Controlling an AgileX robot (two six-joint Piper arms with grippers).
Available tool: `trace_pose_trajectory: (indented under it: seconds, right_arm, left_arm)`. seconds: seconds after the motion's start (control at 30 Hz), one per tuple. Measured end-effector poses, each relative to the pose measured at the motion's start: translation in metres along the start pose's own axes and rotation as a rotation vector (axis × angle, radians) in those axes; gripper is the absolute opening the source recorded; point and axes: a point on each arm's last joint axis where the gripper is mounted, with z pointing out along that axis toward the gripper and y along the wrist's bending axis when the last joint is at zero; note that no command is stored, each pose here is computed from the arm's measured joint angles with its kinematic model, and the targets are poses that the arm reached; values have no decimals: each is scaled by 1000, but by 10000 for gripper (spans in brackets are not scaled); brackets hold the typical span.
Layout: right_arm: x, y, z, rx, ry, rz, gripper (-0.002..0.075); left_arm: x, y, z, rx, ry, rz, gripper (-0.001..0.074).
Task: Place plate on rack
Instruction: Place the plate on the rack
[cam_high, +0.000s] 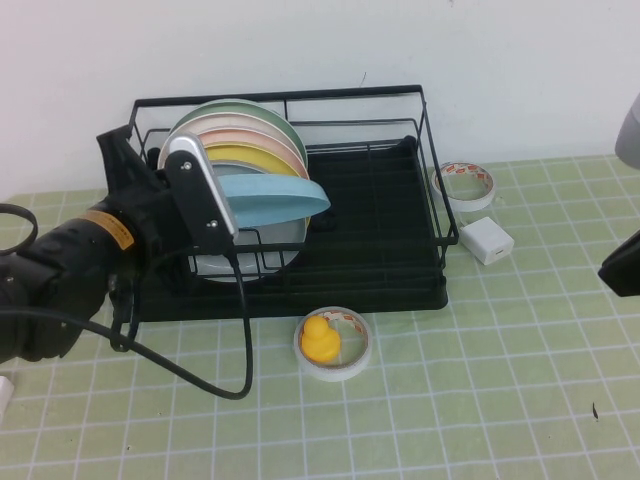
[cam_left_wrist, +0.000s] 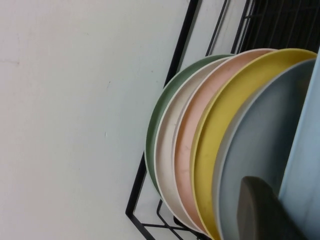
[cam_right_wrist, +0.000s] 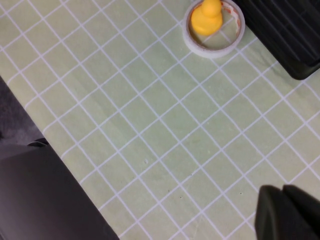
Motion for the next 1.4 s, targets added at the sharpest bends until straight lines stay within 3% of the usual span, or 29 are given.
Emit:
trace_pose_trajectory:
  seconds: [0.4, 0.8, 1.4]
  right_arm:
    - [1, 0, 0, -5, 7, 0, 4]
    - [2, 1, -1, -9, 20, -2, 4]
    - [4, -2, -1, 26, 41, -12, 4]
  left_arm:
    - [3, -1, 3, 20, 19, 37, 82]
    - [-2, 13, -6, -67, -3, 12, 82]
    - [1, 8, -10, 17, 53, -7, 82]
